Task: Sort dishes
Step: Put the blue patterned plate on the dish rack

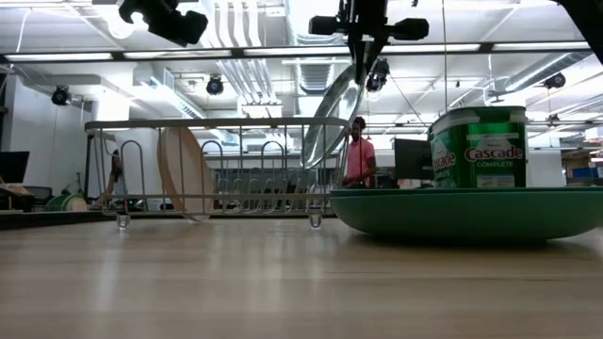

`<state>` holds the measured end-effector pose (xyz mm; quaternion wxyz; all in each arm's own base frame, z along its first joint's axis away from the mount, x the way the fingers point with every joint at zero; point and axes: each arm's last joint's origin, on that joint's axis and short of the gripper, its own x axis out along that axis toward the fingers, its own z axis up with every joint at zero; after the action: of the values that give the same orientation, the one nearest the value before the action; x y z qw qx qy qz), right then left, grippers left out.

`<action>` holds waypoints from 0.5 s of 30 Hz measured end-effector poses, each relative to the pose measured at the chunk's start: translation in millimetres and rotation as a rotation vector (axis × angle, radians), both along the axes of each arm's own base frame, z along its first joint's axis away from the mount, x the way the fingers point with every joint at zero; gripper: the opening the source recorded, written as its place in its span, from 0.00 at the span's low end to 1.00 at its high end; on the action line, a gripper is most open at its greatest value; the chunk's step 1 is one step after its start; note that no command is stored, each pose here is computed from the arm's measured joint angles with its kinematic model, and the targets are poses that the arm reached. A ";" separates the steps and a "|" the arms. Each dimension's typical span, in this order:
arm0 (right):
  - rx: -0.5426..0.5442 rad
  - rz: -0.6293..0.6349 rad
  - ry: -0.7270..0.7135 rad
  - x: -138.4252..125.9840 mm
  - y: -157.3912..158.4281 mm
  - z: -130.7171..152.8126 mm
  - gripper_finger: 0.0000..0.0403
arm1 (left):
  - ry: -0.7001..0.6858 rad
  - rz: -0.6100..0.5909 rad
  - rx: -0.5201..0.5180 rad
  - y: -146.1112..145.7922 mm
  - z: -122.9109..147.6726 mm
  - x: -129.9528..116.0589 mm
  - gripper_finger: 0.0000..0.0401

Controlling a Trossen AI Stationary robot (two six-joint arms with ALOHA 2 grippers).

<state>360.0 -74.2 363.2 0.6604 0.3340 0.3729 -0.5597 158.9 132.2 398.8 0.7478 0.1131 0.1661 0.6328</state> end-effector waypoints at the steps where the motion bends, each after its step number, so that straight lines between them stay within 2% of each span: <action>1: 0.000 -0.008 -0.002 0.1 -0.1 -0.8 0.00 | 0.003 0.000 -0.002 0.7 -0.7 1.0 0.00; 8: 0.005 -0.053 -0.007 1.0 -0.1 -7.3 0.00 | 0.028 0.000 -0.019 2.9 -4.8 4.3 0.00; 15: 0.004 -0.048 0.002 7.3 -0.3 -14.3 0.00 | 0.059 0.000 -0.040 2.3 -7.9 3.3 0.00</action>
<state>367.3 -74.5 348.9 0.6458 0.3434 0.3666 -0.5750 162.2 134.5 390.9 0.7446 0.1169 0.2007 0.6258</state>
